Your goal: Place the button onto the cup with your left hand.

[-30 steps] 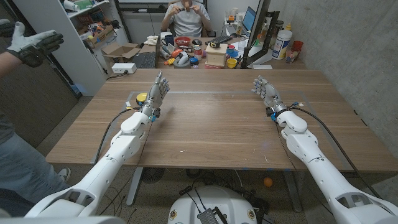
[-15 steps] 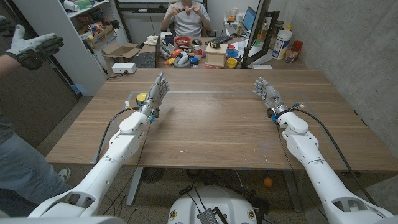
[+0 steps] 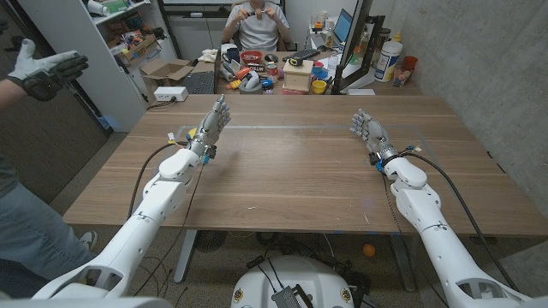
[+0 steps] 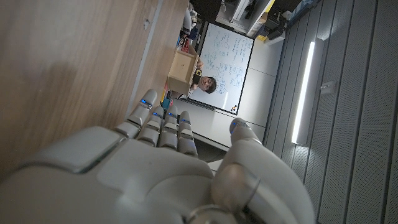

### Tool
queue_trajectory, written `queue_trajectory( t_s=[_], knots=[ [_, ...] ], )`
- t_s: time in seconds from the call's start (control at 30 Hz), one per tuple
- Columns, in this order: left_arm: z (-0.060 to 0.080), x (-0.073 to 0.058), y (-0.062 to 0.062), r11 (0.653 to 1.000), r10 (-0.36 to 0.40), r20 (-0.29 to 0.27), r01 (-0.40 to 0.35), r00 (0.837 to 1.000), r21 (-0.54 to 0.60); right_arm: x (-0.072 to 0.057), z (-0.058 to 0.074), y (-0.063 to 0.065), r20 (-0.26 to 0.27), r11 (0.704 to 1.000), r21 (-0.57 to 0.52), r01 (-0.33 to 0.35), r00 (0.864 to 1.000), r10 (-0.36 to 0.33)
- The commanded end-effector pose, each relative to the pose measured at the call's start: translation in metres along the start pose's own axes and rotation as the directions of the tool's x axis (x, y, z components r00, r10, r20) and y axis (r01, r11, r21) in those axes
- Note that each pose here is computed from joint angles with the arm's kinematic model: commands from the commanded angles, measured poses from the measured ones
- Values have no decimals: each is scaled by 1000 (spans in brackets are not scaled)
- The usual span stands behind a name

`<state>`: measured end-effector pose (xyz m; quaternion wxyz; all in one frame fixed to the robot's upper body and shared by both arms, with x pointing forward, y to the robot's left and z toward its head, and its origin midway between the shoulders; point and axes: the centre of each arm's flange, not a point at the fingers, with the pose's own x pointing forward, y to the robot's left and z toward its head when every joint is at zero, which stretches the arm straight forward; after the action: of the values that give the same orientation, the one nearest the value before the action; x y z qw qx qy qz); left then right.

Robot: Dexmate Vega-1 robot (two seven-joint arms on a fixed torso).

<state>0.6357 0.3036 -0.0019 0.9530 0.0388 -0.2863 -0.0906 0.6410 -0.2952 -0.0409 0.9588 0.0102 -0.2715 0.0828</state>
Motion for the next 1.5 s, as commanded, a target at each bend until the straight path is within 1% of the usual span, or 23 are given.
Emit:
queue_trajectory(
  t_s=[0.03, 0.3, 0.43, 0.53, 0.6, 0.67, 0.83, 0.93, 1.03, 1.07, 1.1, 1.13, 1.17, 1.23, 1.27, 1.3, 1.33, 1.4, 1.5],
  knots=[
    [34, -5, 15, 992, 1, -4, 0, 1000, 125, -11, -2, -6, -5, 1000, -1, 18, 1000, -18],
    [67, -15, 27, 962, 12, 15, -15, 1000, 273, -14, 2, -7, 5, 1000, -4, 21, 1000, -21],
    [80, -21, 30, 929, 6, 16, -12, 1000, 370, -14, 3, -6, 11, 1000, -4, 22, 1000, -22],
    [94, -28, 30, 869, -2, 7, -2, 1000, 495, -13, 4, -5, 18, 1000, -6, 23, 1000, -23],
    [103, -31, 29, 831, -15, 1, 12, 1000, 557, -12, 6, -4, 23, 1000, -5, 22, 999, -22],
    [111, -35, 27, 783, -19, -2, 16, 1000, 621, -11, 7, -4, 27, 1000, -4, 23, 999, -23],
    [126, -39, 23, 680, -34, -18, 36, 999, 733, -9, 7, 0, 31, 1000, -2, 16, 999, -16],
    [133, -42, 21, 633, -38, -23, 42, 999, 773, -8, 7, 2, 33, 1000, 1, 13, 999, -13],
    [141, -45, 17, 577, -37, -26, 43, 999, 816, -7, 7, 4, 33, 1000, 2, 10, 999, -10],
    [145, -48, 16, 541, -35, -29, 43, 999, 840, -7, 7, 5, 34, 1000, 4, 9, 999, -9],
    [148, -49, 15, 521, -32, -33, 45, 999, 852, -7, 7, 5, 36, 1000, 5, 9, 999, -9],
    [148, -49, 15, 520, -30, -34, 45, 999, 853, -7, 7, 5, 36, 1000, 5, 9, 999, -9],
    [152, -52, 13, 476, -18, -25, 31, 1000, 879, -8, 9, 6, 39, 1000, 9, 10, 999, -10],
    [156, -55, 9, 430, -3, -16, 16, 1000, 903, -10, 10, 7, 44, 1000, 13, 10, 999, -10],
    [156, -55, 9, 429, -1, -16, 15, 1000, 903, -10, 10, 7, 44, 1000, 13, 10, 999, -10],
    [161, -57, 5, 389, 4, -7, 5, 1000, 921, -11, 11, 7, 52, 1000, 16, 12, 999, -13],
    [163, -58, 4, 367, 8, -7, 4, 1000, 930, -12, 12, 7, 56, 1000, 16, 14, 998, -15],
    [167, -58, 2, 330, 16, -7, 1, 1000, 944, -13, 15, 7, 63, 1000, 15, 15, 998, -16],
    [172, -57, -1, 282, 33, -29, 19, 999, 959, -15, 19, 6, 73, 1000, 13, 17, 997, -18]
  ],
)
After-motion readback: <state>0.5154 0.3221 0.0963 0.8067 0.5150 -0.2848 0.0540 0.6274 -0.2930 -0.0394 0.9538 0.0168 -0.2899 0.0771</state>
